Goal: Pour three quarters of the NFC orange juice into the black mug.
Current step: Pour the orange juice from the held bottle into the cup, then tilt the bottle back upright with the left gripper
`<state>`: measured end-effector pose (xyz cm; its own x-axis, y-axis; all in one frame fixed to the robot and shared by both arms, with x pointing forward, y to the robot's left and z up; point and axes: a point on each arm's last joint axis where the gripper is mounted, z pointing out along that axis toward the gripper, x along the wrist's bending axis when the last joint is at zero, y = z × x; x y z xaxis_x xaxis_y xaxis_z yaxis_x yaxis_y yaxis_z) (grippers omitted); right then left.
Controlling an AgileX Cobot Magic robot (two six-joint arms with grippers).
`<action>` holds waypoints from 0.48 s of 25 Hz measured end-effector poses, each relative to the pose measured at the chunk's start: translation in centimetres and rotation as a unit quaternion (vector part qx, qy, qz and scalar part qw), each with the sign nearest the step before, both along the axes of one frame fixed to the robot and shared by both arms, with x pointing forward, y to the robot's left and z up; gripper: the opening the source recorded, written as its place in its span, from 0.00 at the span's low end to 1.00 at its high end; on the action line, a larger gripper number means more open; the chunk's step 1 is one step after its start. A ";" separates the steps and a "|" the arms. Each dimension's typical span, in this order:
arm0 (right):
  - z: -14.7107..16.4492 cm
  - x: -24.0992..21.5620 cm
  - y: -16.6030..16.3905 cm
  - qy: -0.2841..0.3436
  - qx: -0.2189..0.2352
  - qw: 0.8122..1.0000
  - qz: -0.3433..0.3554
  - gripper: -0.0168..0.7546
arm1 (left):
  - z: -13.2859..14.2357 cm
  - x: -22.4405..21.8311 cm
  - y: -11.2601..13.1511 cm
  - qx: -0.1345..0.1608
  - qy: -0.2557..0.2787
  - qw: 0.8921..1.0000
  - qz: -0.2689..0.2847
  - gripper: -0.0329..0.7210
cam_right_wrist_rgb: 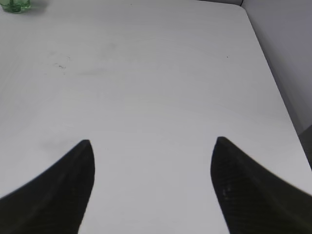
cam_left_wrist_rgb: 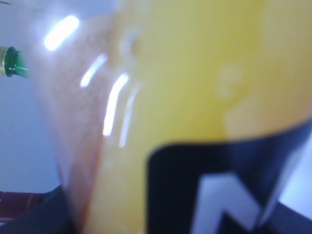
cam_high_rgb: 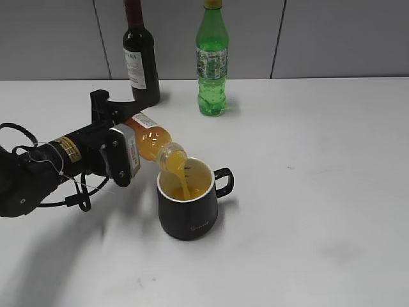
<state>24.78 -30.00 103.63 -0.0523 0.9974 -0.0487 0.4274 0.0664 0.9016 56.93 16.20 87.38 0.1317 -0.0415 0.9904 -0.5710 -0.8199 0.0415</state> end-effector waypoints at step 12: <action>0.0 0.0 0.0 0.000 0.000 1.000 0.000 0.75 | 0.0 0.0 0.0 0.000 -0.002 1.000 0.001 0.67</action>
